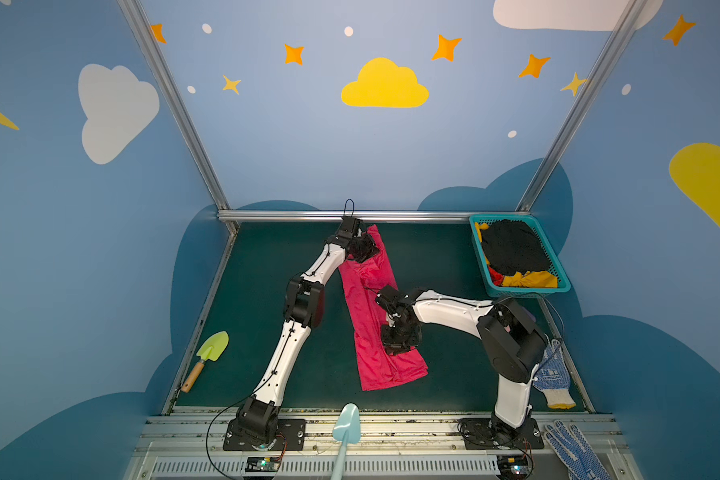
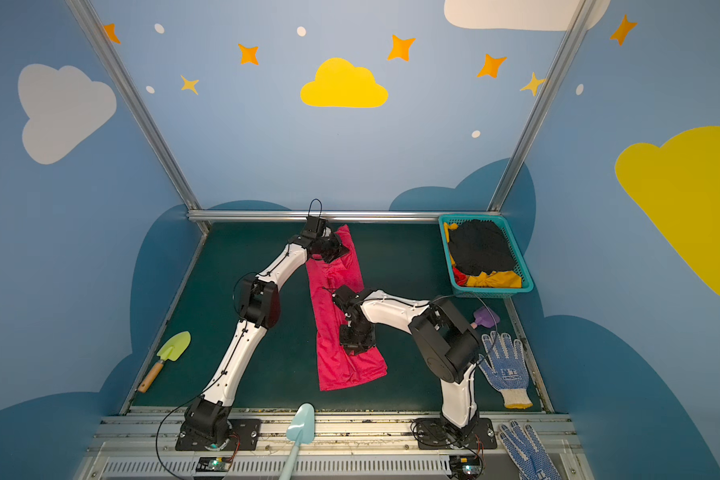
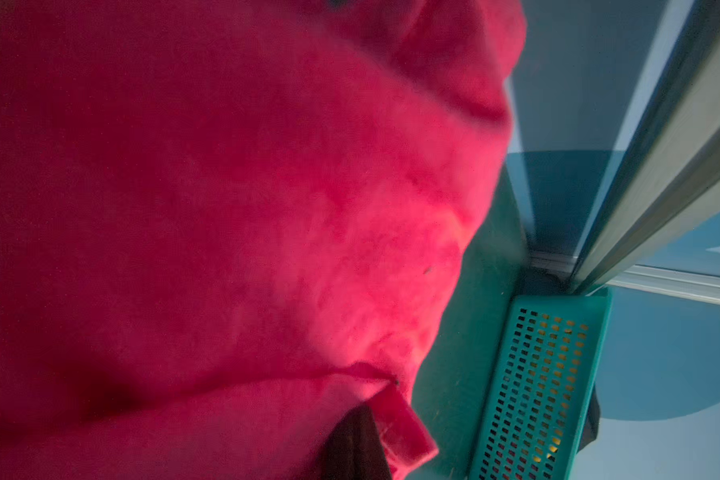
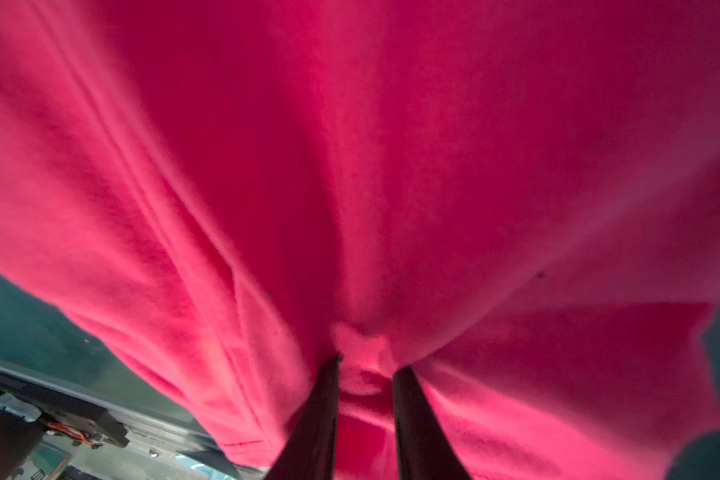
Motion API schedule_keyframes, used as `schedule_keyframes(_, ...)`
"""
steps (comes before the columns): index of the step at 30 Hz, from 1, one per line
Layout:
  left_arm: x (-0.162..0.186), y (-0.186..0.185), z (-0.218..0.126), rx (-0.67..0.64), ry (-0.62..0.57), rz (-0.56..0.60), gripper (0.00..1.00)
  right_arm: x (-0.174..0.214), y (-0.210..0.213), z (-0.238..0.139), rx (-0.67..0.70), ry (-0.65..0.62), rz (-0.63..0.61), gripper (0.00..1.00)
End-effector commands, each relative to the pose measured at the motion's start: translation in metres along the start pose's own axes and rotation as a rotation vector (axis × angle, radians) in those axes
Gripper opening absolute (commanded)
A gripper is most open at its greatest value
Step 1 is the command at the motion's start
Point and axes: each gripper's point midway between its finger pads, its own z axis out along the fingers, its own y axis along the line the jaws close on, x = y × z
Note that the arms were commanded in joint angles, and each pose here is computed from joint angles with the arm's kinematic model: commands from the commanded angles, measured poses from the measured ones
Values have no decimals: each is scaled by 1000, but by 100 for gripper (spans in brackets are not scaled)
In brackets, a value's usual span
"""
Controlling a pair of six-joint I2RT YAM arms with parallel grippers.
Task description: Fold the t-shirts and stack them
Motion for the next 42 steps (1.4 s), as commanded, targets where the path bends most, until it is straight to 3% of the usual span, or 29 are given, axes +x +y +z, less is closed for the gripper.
schedule_keyframes(1, -7, 3, 10, 34, -26, -47, 5, 13, -9, 16, 56, 49, 33, 30)
schedule_keyframes(9, -12, -63, -26, 143, -45, 47, 10, -3, 33, -30, -75, -65, -62, 39)
schedule_keyframes(13, -13, -114, -68, 186, -77, 146, 26, -6, 34, -63, -70, -144, -99, 46)
schedule_keyframes(17, -8, -149, -111, 184, -100, 234, 48, -4, 26, -89, -68, -211, -118, 54)
schedule_keyframes(21, 5, -156, -153, 83, -95, 296, 53, 0, 0, -104, -33, -264, -111, 58)
schedule_keyframes(24, 24, -137, -187, -76, -69, 318, 54, 6, -25, -102, -10, -261, -84, 60)
schedule_keyframes(29, 82, -72, -248, -408, -66, 374, 57, 21, -59, -75, 33, -214, -41, 65)
schedule_keyframes(37, 228, 52, -289, -513, 108, 224, 73, 33, -64, -34, -22, -144, -36, 70)
schedule_keyframes(42, 300, 89, -294, -561, 257, 231, 84, 51, -62, -12, -21, -90, -35, 70)
